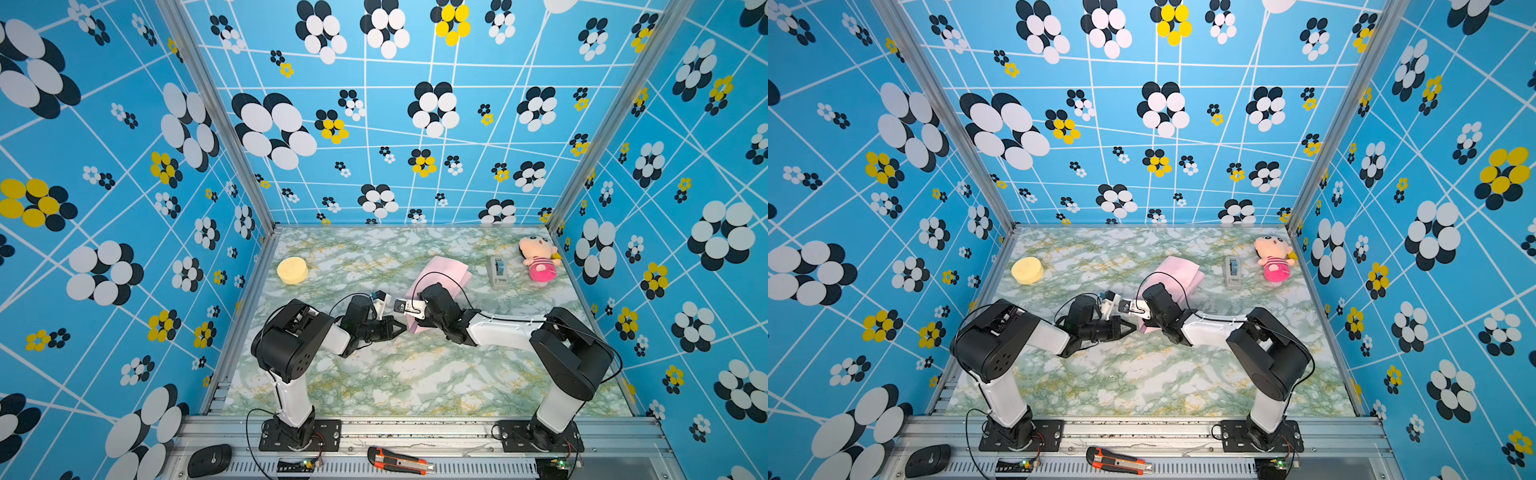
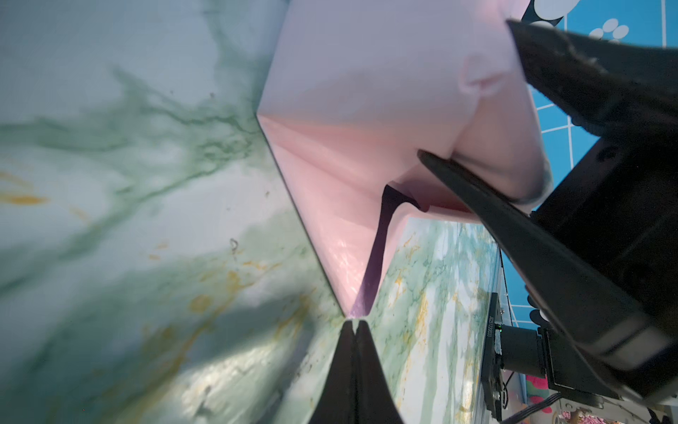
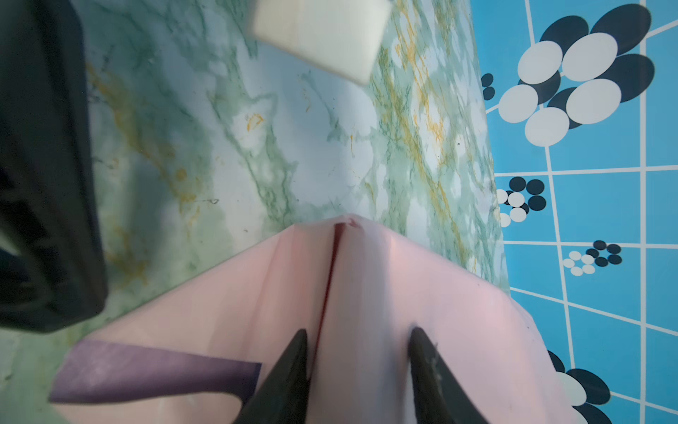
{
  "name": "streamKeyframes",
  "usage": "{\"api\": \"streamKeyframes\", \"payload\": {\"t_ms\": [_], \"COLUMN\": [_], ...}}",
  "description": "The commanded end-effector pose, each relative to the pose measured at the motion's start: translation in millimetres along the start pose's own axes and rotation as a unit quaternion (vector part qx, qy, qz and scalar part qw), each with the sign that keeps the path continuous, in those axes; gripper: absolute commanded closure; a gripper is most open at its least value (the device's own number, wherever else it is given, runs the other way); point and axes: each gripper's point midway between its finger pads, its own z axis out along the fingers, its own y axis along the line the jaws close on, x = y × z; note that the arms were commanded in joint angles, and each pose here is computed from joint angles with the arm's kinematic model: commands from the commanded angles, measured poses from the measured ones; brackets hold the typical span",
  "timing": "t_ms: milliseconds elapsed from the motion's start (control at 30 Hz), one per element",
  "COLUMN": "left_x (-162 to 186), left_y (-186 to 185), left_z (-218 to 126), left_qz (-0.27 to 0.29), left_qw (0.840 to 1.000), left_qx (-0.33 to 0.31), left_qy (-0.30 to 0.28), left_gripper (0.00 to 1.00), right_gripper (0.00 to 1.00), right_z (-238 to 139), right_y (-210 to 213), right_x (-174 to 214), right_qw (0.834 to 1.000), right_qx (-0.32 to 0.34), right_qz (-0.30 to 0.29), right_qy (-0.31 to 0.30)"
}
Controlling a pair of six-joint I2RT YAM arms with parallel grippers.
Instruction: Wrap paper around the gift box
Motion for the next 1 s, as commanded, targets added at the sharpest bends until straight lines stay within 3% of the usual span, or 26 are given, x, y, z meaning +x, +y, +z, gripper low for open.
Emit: {"api": "streamKeyframes", "payload": {"t_ms": [0, 300, 533, 967], "left_x": [-20.7, -47.3, -47.5, 9.8], "left_y": [-7.1, 5.0, 25.0, 44.9], "left_z": [7.2, 17.3, 25.8, 8.7], "left_qz": [0.003, -0.016, -0.042, -0.045], "left_qw": [0.999, 0.998, 0.997, 0.991], "left_qx": [0.022, -0.001, -0.033, -0.109], "left_qy": [-0.025, -0.064, -0.056, 0.060], "left_gripper": [0.99, 0.99, 1.00, 1.00], "right_gripper": [0.55, 0.55, 0.55, 0.55], "right_z": [-3.3, -3.5, -3.8, -4.2], "right_y": [14.0, 13.2, 14.1, 13.9], "right_x": [9.4, 8.4, 9.1, 8.9], "right_qw": [1.000, 1.000, 1.000, 1.000], "right_qx": [-0.024, -0.024, -0.025, -0.024], "right_qz": [-0.001, -0.001, -0.002, -0.004], "right_qy": [0.008, 0.006, 0.006, 0.006]}}
